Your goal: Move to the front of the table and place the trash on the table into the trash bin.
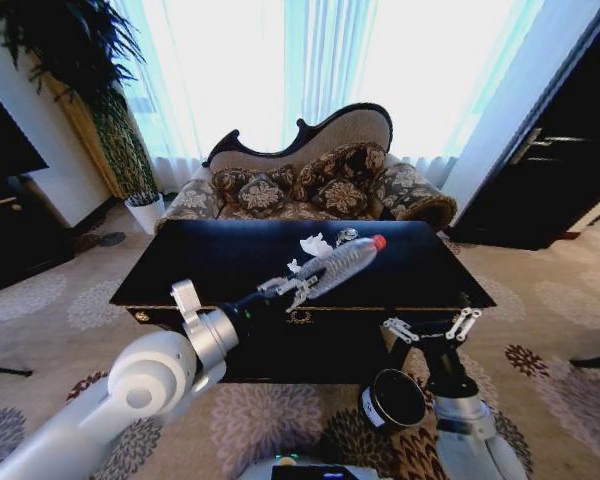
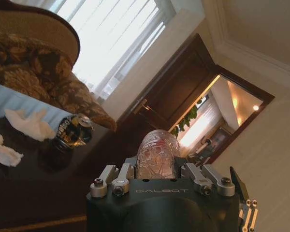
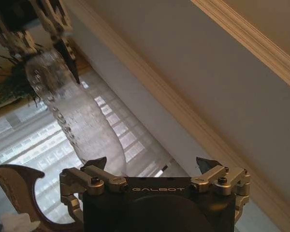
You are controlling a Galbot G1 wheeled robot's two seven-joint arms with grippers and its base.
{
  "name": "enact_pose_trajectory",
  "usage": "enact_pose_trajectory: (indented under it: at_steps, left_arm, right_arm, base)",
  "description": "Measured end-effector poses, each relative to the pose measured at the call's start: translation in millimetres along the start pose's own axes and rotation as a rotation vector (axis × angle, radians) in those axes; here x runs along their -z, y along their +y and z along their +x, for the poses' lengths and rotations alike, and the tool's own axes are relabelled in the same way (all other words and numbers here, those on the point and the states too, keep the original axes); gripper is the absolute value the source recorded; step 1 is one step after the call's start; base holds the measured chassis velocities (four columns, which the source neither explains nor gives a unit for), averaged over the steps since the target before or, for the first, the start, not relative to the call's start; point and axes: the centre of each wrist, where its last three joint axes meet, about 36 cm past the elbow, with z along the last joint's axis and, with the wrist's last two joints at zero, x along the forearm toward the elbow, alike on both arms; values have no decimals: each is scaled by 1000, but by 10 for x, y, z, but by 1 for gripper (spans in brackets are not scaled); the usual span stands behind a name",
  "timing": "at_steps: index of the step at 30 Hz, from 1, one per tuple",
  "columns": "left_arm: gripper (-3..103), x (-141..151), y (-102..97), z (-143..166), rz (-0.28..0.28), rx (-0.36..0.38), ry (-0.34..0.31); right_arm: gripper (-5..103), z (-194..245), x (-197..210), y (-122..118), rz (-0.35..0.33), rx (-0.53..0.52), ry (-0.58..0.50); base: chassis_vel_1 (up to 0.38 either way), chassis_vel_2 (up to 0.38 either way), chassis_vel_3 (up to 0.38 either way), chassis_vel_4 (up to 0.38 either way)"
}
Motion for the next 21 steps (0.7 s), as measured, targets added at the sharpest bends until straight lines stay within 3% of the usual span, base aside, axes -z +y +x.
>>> enact_pose_trajectory:
  at_steps: [8,21]
  left_arm:
    - [36,18,-63,-88,-56,-73,12]
    - [36,-194,-181,-252,-31,-178,118]
  right_arm:
    - [100,-9,76,10,16,36,-50]
    - [100,23,69,70,-6,44,-25]
  base:
    - [0,0,0,0]
    - [0,0,0,0]
